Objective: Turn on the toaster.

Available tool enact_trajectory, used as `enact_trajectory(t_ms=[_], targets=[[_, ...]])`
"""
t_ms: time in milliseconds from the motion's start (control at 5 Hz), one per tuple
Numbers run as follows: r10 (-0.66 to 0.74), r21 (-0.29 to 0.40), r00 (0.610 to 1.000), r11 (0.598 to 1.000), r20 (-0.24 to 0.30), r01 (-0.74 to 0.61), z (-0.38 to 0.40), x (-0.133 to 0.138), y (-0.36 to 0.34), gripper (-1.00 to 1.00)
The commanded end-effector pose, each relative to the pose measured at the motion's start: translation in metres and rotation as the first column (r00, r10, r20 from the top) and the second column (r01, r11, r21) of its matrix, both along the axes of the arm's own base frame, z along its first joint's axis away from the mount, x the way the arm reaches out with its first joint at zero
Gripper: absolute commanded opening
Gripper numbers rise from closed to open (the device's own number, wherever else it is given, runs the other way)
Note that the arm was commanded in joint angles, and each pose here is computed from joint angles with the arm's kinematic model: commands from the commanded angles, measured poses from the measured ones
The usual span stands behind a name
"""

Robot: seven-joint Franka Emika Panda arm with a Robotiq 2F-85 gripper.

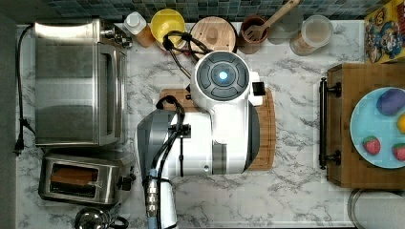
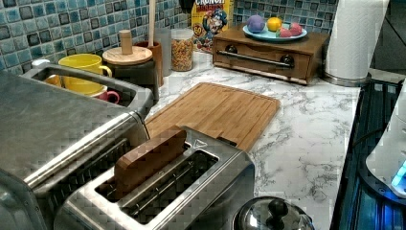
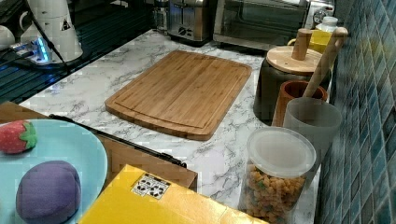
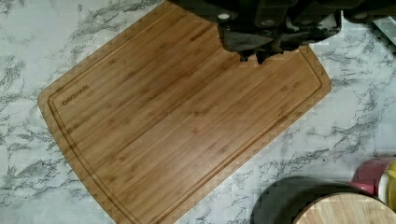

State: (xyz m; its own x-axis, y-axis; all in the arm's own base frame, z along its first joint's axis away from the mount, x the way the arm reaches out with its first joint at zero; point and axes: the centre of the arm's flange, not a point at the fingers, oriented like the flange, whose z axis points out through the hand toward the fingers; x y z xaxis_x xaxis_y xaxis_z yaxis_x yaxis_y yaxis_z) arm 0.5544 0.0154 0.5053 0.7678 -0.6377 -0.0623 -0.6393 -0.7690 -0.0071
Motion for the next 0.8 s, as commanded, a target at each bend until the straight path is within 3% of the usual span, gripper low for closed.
enact_trajectory(t_ms=[200,400,800], targets=[[0.027,0.001,1.0,1.0,0.005,-0.027,0.001,0.0,0.003,-1.0],[0.117,0.058,0.993,0.991,0.017,-0.118,-0.006,-0.019,0.026,-1.0],[0.294,0.086,0.955,0.951,0.043,-0.297,-0.031,-0.064,0.078,-1.0]])
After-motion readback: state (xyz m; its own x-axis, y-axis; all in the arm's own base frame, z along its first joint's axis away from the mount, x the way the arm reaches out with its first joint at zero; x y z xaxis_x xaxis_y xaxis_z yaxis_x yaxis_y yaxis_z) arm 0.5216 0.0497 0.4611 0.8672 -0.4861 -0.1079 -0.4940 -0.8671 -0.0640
